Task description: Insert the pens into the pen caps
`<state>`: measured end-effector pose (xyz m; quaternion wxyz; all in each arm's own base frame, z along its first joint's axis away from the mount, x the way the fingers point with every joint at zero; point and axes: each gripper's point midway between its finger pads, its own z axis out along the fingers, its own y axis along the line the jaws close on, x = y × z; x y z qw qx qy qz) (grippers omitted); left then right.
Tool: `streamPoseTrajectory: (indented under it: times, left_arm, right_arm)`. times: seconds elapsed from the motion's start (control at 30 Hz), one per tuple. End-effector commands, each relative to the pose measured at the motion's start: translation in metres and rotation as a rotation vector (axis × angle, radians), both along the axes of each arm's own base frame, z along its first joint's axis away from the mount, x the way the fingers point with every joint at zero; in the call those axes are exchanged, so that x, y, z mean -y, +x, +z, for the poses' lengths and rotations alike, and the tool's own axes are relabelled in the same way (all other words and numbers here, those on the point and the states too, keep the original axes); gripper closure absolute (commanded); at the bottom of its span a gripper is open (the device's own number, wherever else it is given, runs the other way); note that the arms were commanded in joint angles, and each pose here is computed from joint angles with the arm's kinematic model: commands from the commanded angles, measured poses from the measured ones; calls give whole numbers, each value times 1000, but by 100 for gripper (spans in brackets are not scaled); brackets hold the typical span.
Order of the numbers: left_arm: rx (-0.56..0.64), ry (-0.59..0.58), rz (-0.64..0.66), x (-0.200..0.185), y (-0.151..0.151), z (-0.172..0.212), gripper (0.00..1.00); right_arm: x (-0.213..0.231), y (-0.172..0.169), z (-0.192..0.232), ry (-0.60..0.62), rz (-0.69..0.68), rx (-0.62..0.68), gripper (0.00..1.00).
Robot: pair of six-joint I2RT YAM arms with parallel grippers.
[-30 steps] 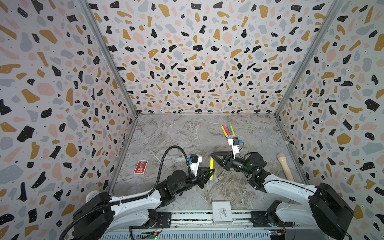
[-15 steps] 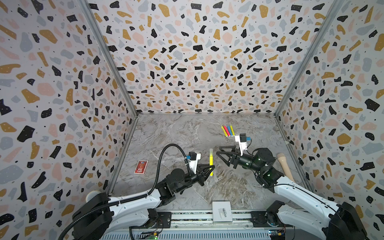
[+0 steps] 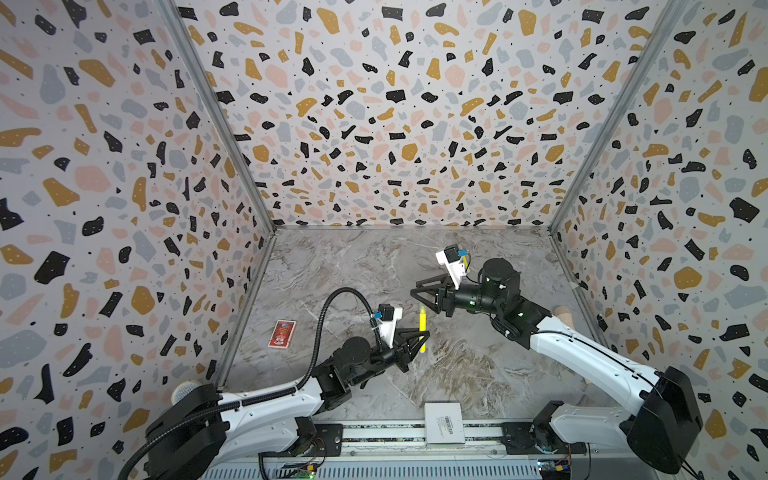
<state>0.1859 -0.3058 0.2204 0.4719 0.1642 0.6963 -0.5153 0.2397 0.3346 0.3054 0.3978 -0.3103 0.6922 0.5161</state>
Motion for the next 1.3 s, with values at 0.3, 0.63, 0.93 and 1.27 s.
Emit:
streamPoseTrajectory:
  times: [0.3, 0.63, 0.93, 1.27]
  left_arm:
    - [69, -60, 2, 1, 2, 29, 100]
    - [159, -175, 66, -20, 7, 81, 100]
    - [244, -324, 65, -41, 18, 139, 100]
    - [201, -164, 121, -35, 48, 109, 100]
  right_arm:
    - [-8, -16, -8, -43, 45, 8, 87]
    - [4, -44, -107, -172, -72, -118, 100]
    - [10, -99, -192, -237, -116, -275, 100]
    - [16, -90, -166, -275, -147, -187, 100]
